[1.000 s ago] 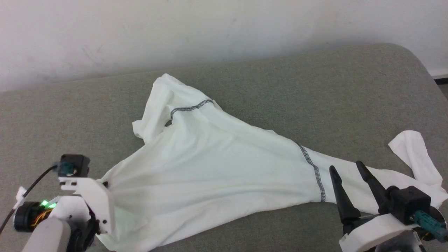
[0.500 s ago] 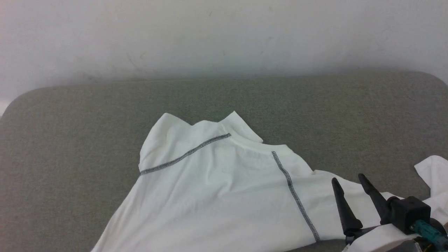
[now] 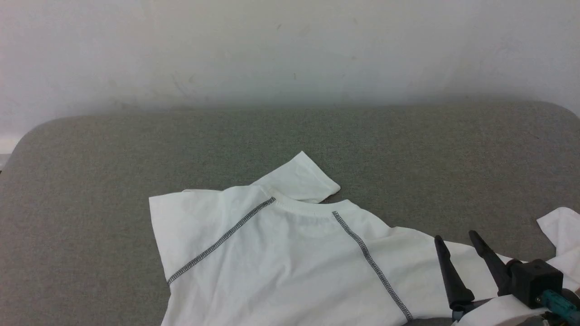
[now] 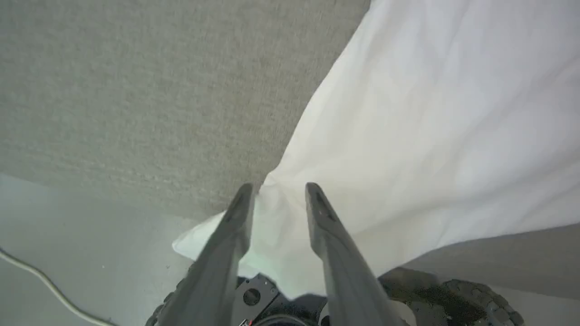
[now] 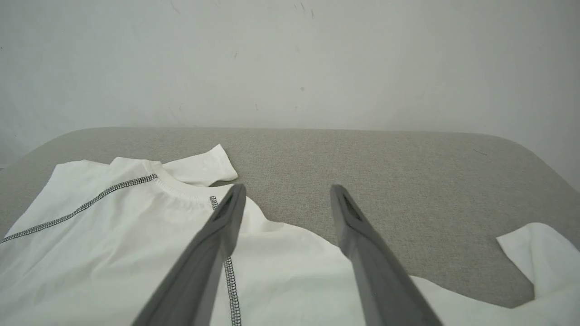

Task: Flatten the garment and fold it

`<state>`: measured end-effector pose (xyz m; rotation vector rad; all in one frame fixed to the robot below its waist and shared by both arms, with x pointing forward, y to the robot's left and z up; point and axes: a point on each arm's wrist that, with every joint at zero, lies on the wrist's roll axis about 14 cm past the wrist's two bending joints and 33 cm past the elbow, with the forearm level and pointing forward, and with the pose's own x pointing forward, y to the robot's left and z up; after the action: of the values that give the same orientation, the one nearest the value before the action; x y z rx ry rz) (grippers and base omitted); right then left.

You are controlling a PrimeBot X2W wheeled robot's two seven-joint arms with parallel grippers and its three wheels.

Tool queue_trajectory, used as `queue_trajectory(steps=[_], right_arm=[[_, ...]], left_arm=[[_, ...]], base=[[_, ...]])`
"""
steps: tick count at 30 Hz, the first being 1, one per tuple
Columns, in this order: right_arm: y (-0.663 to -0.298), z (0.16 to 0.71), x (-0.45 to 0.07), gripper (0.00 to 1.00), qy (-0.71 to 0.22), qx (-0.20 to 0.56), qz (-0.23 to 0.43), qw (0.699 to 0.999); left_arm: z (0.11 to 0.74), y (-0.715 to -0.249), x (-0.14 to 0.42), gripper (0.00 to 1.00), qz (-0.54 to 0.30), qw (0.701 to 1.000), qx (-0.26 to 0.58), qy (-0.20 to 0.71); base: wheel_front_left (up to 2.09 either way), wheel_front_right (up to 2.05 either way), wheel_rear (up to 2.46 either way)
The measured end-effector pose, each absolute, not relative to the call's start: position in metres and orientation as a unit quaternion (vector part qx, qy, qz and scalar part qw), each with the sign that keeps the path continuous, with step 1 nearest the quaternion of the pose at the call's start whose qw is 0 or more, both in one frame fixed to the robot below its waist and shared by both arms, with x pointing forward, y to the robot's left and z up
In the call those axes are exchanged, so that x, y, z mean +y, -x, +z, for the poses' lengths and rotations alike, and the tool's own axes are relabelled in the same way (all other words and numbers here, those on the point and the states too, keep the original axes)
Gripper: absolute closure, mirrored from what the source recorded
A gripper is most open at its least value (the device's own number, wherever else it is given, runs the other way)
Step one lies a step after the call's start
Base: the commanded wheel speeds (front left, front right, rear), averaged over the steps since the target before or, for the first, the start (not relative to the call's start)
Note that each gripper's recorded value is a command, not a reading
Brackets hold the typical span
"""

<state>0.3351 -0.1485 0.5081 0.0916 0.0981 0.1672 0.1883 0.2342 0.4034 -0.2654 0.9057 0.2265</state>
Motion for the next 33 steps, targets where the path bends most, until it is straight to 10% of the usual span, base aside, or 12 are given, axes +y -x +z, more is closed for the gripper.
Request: queue_trajectory(steps=[12, 33], right_arm=[[-0.336, 0.512, -0.161, 0.0, -0.046, 0.043, 0.063, 0.996], [-0.374, 0.482, -0.177, 0.0, -0.045, 0.077, 0.033, 0.995]], left_arm=[[0.511, -0.345, 0.232, 0.0, 0.045, 0.985, 0.158, 0.045], [0.459, -0.517, 0.098, 0.0, -0.214, 0.933, 0.285, -0.047]], base=[[0.0, 0.0, 0.0], [0.0, 0.0, 0.0]])
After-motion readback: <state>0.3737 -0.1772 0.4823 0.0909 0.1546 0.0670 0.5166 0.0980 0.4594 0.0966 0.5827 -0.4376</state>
